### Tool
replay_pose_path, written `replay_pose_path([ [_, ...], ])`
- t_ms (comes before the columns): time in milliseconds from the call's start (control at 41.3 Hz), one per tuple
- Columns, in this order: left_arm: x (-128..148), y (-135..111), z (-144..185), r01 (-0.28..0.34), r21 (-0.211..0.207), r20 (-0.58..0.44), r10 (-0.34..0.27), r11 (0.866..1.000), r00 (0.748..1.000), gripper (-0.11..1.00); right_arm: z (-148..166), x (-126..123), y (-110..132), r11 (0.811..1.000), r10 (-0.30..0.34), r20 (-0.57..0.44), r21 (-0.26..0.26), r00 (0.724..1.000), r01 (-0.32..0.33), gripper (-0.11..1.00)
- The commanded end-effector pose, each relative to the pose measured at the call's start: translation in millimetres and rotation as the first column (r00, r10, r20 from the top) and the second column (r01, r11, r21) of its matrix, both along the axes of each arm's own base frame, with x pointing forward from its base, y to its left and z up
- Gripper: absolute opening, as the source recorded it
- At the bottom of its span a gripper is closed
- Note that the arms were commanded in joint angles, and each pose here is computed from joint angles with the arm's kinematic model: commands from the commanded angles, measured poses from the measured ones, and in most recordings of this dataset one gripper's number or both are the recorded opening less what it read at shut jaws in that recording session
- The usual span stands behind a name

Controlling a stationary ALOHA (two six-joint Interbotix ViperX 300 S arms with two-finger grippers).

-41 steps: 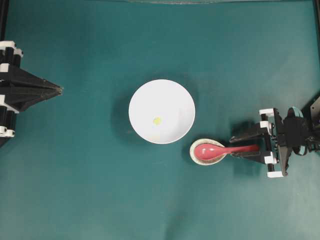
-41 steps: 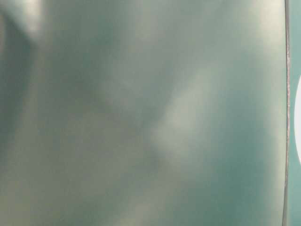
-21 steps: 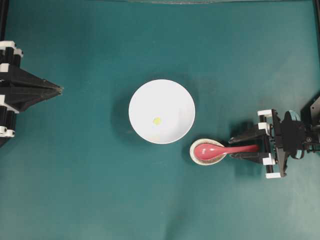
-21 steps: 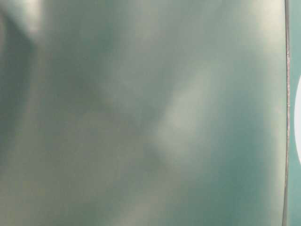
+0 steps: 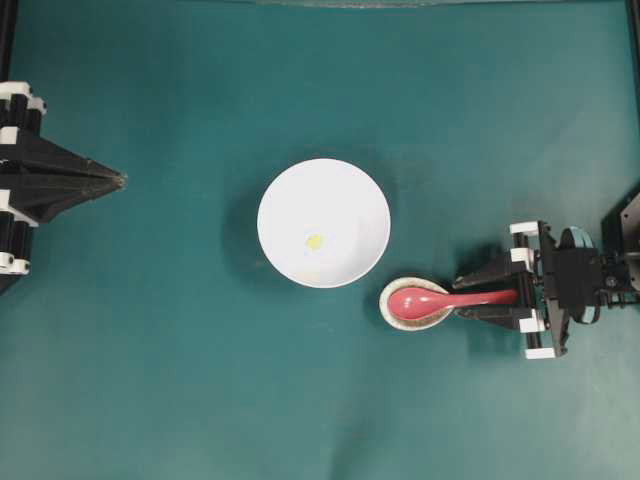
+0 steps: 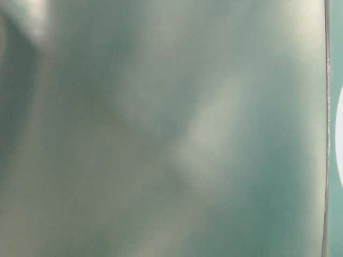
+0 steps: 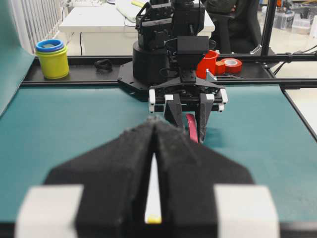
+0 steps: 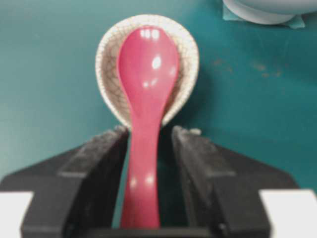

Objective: Scoop the yellow hexagonal prism block from the bowl with a spoon using the right arm.
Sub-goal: 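Close the right gripper on the red spoon handle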

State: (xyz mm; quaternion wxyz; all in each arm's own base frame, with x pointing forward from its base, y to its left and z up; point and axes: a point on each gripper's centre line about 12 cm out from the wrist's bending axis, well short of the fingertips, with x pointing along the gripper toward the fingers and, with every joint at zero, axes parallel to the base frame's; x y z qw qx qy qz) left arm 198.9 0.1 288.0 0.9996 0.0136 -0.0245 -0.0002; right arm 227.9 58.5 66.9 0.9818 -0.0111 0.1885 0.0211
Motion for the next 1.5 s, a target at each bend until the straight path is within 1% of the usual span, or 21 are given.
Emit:
replay_pose_path([
  [0, 2, 0, 4, -0.001, 0.003, 0.009, 0.001, 1.0, 1.0, -0.01, 4, 3, 1, 1.0, -0.004, 0.018, 0.005, 1.0, 0.003, 0.48],
  [194, 2, 0, 4, 0.001, 0.003, 0.009, -0.001, 1.0, 1.0, -0.01, 4, 4, 2, 1.0, -0.001, 0.021, -0.005, 1.0, 0.001, 0.42],
  [339, 2, 0, 4, -0.001, 0.003, 0.009, 0.001, 1.0, 1.0, -0.01, 4, 4, 2, 1.0, 0.003, 0.024, -0.012, 1.0, -0.003, 0.42],
  [581, 2, 0, 3, -0.001, 0.003, 0.005, 0.001, 1.0, 1.0, -0.01, 6, 5, 2, 1.0, 0.004, 0.03, -0.009, 1.0, -0.004, 0.42],
  [871, 2, 0, 3, 0.001, 0.003, 0.0, -0.001, 1.0, 1.0, -0.01, 10, 4, 2, 1.0, 0.014, 0.041, -0.022, 0.999, -0.013, 0.42],
  [1138, 2, 0, 3, 0.001, 0.003, 0.0, -0.001, 1.0, 1.0, -0.01, 7, 4, 4, 1.0, 0.02, 0.01, -0.02, 1.0, -0.02, 0.41],
  [1235, 2, 0, 3, 0.001, 0.003, -0.002, -0.001, 1.0, 1.0, -0.01, 7, 4, 4, 1.0, 0.02, 0.01, -0.021, 1.0, -0.02, 0.38],
  [1404, 2, 0, 3, -0.001, 0.001, -0.002, 0.001, 1.0, 1.0, -0.01, 12, 4, 4, 1.0, 0.02, 0.025, -0.013, 0.999, -0.02, 0.28],
  [1477, 2, 0, 3, -0.001, 0.001, -0.002, 0.001, 1.0, 1.0, -0.01, 14, 3, 4, 1.0, 0.022, 0.032, -0.01, 0.999, -0.021, 0.26],
])
